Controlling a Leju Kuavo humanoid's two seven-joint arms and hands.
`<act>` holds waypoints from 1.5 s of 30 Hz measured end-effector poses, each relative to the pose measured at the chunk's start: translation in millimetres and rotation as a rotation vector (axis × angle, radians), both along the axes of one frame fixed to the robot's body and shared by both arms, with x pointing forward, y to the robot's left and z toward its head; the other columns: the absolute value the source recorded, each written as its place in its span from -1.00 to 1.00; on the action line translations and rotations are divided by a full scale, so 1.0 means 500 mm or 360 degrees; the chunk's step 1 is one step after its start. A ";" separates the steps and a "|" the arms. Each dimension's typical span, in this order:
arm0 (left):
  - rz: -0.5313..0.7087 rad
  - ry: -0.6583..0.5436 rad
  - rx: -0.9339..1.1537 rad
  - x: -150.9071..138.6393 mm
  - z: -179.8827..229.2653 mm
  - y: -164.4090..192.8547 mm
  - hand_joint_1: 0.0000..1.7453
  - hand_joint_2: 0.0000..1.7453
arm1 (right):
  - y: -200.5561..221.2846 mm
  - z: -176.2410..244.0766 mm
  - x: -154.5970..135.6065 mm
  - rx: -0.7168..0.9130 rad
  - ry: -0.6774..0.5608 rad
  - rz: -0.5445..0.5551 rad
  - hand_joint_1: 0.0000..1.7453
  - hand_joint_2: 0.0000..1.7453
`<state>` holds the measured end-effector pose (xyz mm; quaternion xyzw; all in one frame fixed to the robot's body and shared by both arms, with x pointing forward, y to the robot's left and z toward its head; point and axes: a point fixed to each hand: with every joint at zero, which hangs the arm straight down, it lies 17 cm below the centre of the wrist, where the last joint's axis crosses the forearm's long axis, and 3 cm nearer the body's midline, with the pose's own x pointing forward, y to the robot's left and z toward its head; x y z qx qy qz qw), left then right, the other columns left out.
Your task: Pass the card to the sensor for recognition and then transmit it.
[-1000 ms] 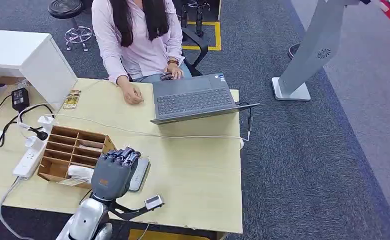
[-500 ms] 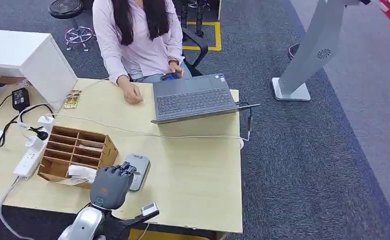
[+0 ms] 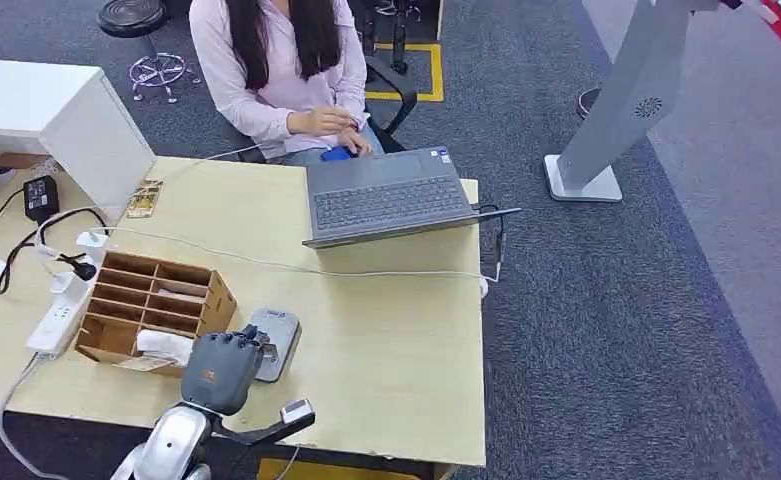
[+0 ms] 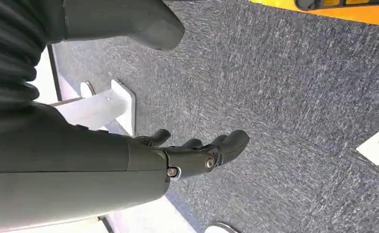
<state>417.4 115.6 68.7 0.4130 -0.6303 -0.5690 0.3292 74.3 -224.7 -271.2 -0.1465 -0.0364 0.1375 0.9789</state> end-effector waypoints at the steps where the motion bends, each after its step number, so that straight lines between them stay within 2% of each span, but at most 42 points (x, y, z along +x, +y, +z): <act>1: 0.0003 0.0001 0.0001 0.001 -0.001 0.001 1.00 1.00 | -0.001 0.000 0.000 -0.0001 0.0000 0.0000 -1.00 1.00; 40: 0.0051 0.0108 0.0021 0.041 -0.006 -0.003 1.00 1.00 | -0.003 -0.002 -0.001 0.0017 0.0007 0.0024 -1.00 1.00; 43: 0.0050 0.0065 -0.0029 0.042 0.009 -0.006 1.00 1.00 | -0.003 -0.002 0.000 0.0015 0.0007 0.0032 -1.00 1.00; 45: 0.0046 -0.0064 -0.0113 0.043 0.049 -0.010 1.00 1.00 | -0.004 -0.002 0.000 0.0014 0.0007 0.0042 -1.00 1.00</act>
